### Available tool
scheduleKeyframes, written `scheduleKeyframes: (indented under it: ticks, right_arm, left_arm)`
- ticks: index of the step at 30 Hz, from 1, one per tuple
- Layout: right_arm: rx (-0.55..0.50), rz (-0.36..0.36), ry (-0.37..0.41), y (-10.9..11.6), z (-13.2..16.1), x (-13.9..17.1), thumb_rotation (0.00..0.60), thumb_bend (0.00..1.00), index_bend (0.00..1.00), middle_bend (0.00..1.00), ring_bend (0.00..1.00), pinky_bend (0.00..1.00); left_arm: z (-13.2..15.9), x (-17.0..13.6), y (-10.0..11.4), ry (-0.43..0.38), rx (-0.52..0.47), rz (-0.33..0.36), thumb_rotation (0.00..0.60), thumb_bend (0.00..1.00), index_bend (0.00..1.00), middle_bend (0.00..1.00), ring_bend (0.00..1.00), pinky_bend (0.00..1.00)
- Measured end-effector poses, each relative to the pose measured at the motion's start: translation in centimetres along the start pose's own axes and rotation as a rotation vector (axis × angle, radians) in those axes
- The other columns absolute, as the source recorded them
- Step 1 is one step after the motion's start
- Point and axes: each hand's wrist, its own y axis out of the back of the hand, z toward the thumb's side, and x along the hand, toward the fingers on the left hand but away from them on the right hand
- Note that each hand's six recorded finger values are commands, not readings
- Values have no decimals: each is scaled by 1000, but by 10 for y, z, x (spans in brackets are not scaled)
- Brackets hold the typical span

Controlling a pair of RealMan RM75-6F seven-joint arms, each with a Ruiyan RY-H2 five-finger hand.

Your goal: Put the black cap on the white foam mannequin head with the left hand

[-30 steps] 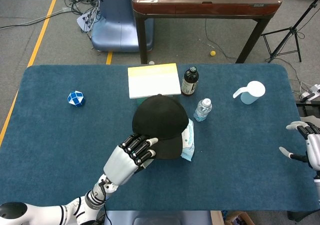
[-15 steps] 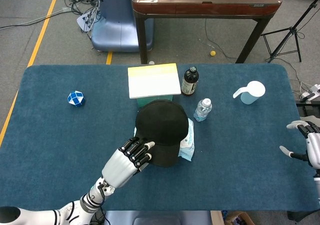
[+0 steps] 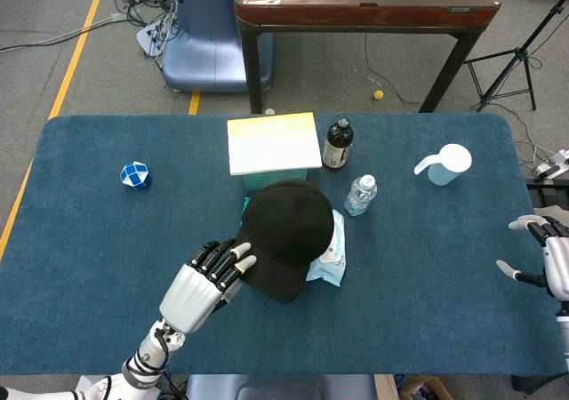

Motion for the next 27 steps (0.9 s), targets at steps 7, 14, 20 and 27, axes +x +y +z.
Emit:
scheduleKeyframes:
  ticks: [7, 14, 20, 27]
  right_arm:
    - [4, 3, -3, -1, 0, -1, 600, 44, 353, 301, 209, 265]
    - [20, 14, -1, -5, 2, -2, 600, 44, 353, 301, 210, 265]
    - [41, 25, 7, -10, 7, -1, 600, 45, 353, 301, 210, 265]
    - [66, 38, 26, -16, 15, 1, 600, 44, 353, 301, 209, 265]
  left_arm:
    - [-18, -13, 1, 84, 49, -71, 600, 345, 150, 190, 175, 275]
    - [-56, -32, 10, 229, 105, -145, 600, 345, 68, 185, 172, 268]
    - [-95, -54, 24, 353, 143, -203, 600, 345, 76, 185, 172, 268]
    - [-144, -88, 45, 497, 154, -307, 600, 345, 94, 185, 174, 268]
